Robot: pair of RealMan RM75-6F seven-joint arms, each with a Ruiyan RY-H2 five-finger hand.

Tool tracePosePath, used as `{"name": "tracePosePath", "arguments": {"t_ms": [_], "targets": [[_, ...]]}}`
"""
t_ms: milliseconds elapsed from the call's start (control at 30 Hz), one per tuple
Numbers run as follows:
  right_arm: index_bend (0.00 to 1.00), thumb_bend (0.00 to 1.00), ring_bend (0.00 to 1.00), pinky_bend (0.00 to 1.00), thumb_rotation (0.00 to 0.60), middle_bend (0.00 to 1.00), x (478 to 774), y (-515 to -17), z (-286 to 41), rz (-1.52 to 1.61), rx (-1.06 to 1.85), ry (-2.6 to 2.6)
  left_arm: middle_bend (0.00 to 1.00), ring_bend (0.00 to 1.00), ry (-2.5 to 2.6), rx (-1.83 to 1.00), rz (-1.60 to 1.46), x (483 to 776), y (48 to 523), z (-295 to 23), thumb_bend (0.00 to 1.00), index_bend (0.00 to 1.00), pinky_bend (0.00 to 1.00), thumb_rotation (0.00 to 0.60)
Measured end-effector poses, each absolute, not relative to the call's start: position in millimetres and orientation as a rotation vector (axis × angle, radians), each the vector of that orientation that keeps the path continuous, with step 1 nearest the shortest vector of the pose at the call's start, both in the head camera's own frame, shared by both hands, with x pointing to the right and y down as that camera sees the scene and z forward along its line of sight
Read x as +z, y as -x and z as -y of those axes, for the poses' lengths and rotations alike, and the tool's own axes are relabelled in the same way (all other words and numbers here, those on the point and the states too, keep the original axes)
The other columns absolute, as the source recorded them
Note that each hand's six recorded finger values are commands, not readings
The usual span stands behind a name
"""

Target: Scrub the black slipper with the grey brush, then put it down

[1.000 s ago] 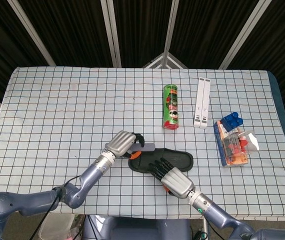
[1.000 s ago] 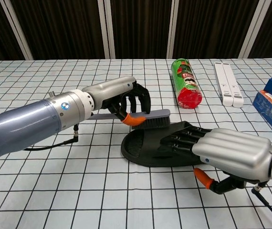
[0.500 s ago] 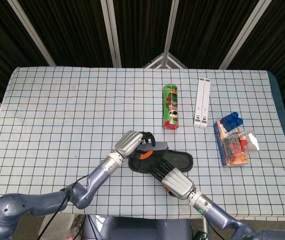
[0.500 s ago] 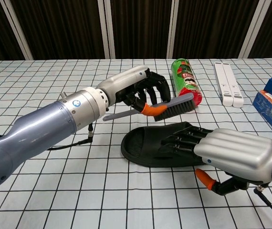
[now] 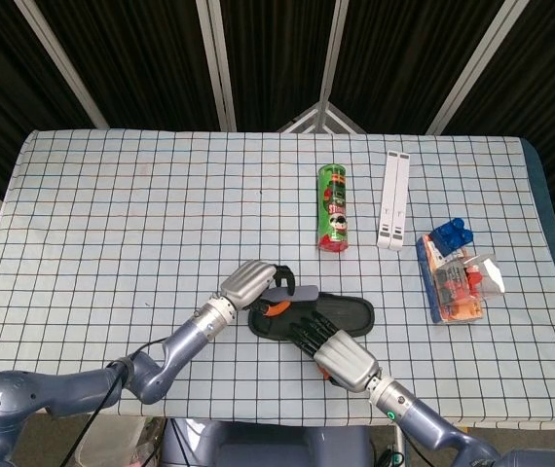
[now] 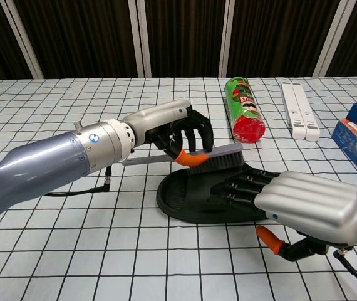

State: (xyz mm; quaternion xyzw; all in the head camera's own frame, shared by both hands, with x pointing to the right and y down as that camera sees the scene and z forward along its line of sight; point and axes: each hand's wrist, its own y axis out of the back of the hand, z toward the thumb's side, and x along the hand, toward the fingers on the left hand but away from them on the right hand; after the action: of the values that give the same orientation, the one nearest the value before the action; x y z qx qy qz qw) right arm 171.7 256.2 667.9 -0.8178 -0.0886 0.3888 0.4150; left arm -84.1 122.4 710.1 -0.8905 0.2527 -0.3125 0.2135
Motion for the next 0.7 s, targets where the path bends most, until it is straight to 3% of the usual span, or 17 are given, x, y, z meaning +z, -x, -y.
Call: {"name": "tracePosePath", "arguments": {"t_ms": [700], "targets": [[0.0,0.78,0.0,0.01,0.6,0.0,666,-166,-259,0.225,0.965,2.056,0.65,0.56,2.386,-1.005,-0.554,693,127,-121,0.75,0.5,0.54,0.6]]}}
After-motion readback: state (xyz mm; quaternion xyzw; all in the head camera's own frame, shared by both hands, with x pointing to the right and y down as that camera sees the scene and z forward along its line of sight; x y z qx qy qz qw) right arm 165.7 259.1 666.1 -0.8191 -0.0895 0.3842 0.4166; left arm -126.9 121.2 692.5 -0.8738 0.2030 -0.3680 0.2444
